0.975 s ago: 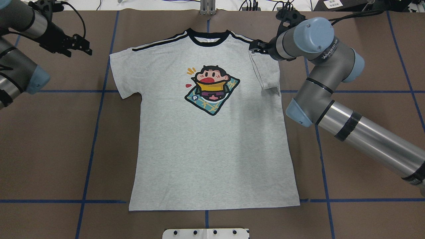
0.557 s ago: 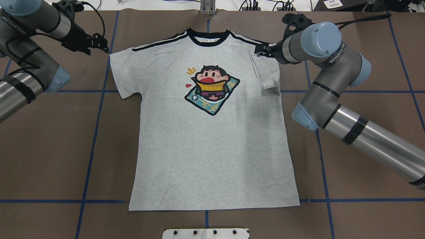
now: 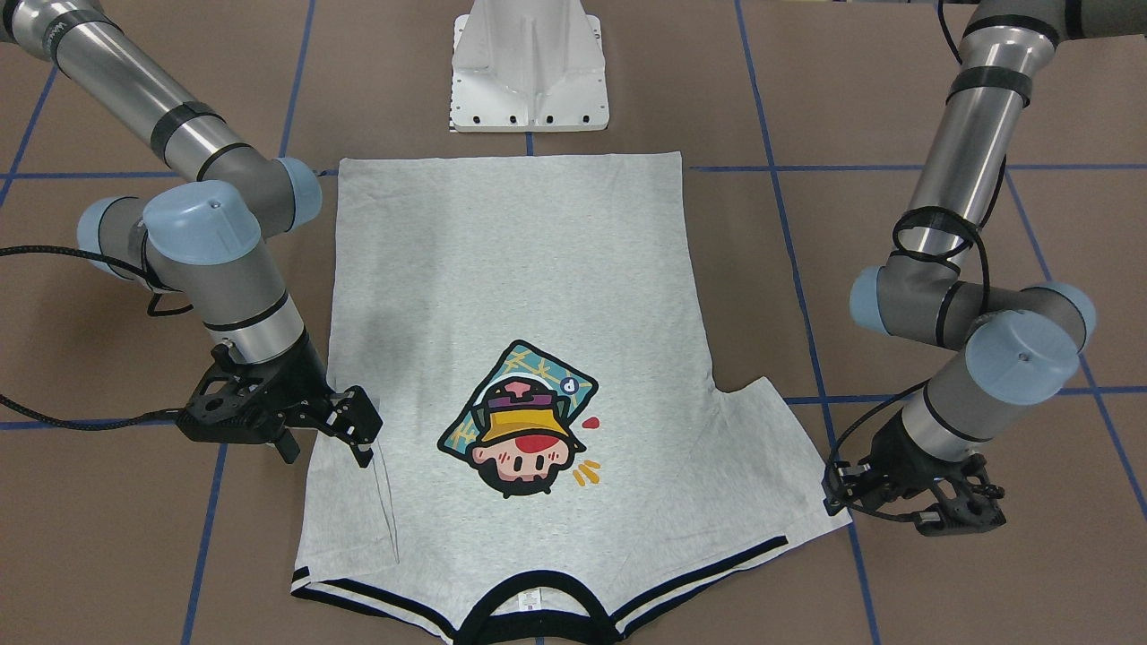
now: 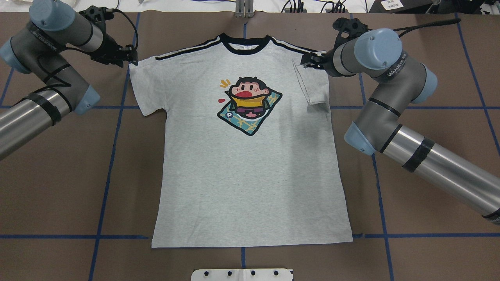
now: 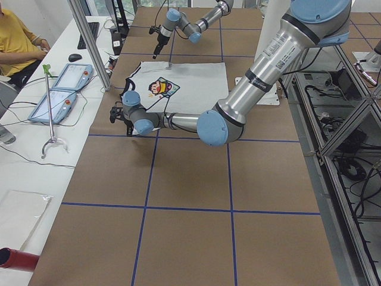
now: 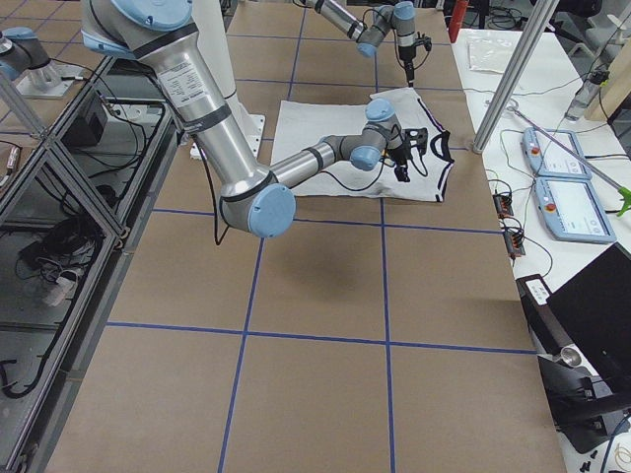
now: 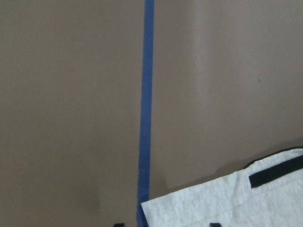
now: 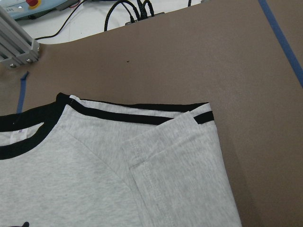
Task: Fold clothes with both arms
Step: 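Reach the left gripper to the other sleeve while the right gripper holds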
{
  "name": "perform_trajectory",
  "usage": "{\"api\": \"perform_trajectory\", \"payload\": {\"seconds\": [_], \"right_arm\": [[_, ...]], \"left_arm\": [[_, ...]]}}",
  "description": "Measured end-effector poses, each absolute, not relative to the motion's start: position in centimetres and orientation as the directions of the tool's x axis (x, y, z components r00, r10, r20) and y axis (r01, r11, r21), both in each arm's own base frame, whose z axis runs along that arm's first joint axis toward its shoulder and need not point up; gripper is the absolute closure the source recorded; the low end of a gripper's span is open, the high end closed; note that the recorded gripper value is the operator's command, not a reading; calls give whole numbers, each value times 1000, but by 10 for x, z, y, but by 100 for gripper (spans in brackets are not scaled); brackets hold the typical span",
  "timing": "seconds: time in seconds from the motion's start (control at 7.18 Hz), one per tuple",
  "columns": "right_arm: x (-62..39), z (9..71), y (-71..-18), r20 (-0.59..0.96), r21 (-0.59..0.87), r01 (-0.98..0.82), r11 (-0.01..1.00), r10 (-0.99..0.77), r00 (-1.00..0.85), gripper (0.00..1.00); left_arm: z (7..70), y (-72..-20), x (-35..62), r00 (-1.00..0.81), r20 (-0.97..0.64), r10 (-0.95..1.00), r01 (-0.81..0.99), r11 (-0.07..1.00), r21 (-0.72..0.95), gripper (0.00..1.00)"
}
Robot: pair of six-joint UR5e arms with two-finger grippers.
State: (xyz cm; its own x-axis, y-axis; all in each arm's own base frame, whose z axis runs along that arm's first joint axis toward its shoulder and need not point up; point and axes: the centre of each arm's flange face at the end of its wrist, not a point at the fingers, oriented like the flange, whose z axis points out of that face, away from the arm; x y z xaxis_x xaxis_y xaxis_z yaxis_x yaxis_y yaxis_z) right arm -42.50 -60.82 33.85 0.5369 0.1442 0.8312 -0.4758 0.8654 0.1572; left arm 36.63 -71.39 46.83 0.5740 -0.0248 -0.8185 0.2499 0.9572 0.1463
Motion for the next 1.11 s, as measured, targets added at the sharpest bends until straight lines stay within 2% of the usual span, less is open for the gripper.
{"api": "perform_trajectory", "payload": {"seconds": [0.28,0.42,0.56,0.7,1.11], "right_arm": [[-425,337,-608,833,156,-477,865,144,534,0],[-425,336,-608,834,156,-478,864,143,532,0],[-425,335,-607,835,156,-478,864,143,532,0],[-425,335,-607,835,156,-478,864,143,532,0],[-425,335,-607,835,157,-478,864,142,531,0]], "left_arm": [[474,-713,374,577,-816,-20,248,957,152,55],[475,-712,377,579,-815,-19,245,957,152,63],[476,-711,379,579,-815,-17,243,958,152,97],[476,-710,380,579,-815,-17,242,958,152,100],[463,-713,381,567,-824,-8,242,957,158,100]]}}
